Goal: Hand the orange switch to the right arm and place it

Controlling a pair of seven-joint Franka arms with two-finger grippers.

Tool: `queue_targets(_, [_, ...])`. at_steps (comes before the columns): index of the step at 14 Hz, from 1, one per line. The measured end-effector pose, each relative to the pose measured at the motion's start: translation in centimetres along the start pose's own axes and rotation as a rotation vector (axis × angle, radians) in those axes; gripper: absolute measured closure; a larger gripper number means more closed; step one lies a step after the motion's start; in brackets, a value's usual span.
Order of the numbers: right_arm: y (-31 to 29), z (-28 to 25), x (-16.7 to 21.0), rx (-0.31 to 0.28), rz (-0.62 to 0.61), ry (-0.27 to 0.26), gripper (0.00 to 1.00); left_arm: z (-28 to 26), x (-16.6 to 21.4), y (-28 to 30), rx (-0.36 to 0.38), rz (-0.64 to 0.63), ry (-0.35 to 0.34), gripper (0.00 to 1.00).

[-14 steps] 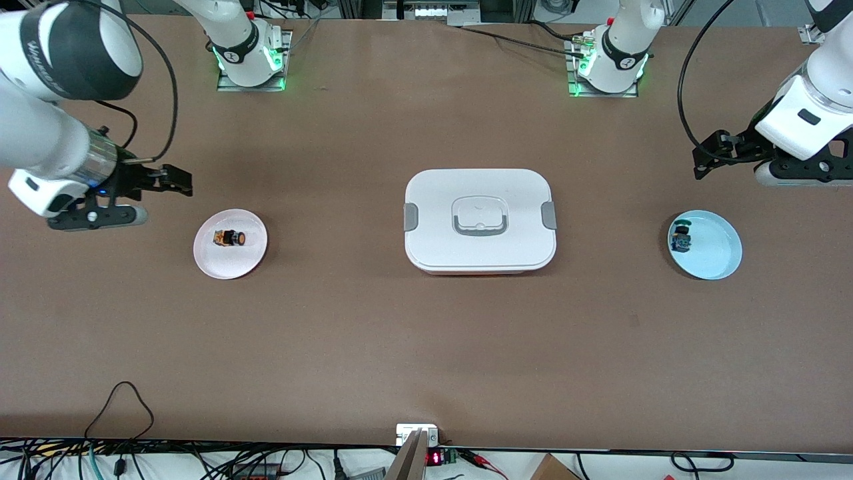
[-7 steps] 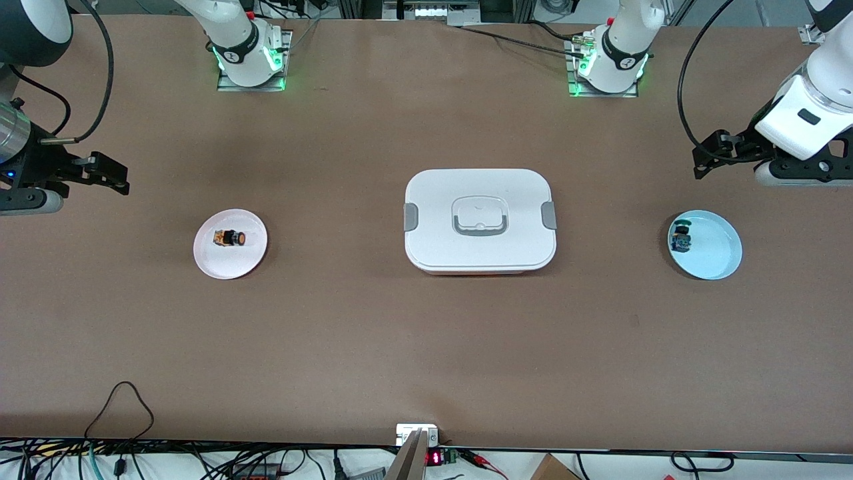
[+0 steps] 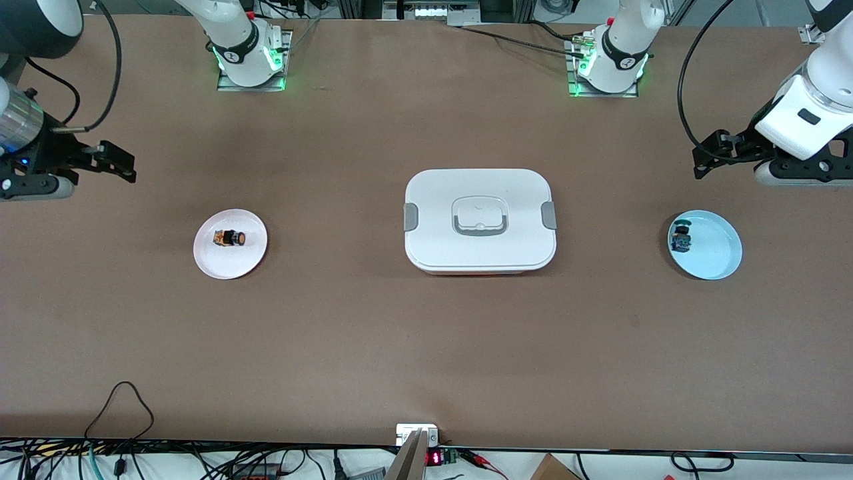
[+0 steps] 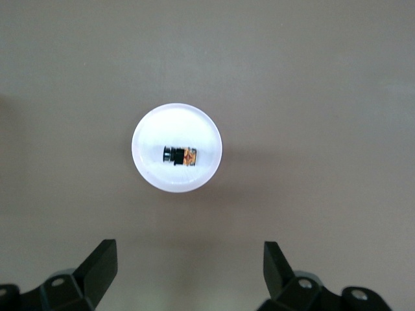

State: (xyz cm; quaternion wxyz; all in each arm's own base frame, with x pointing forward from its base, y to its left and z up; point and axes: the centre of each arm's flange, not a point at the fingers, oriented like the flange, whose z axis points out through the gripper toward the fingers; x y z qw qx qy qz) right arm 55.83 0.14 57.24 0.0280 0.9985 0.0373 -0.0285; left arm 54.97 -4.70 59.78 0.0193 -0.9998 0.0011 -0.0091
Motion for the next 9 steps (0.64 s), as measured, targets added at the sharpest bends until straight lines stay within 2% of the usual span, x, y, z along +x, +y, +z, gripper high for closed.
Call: queue_targets(9, [0.1,-2.1,-0.3,-0.001,0.029,0.025,0.00,0.0,0.0,0.0,0.000,0.000,0.000,0.00])
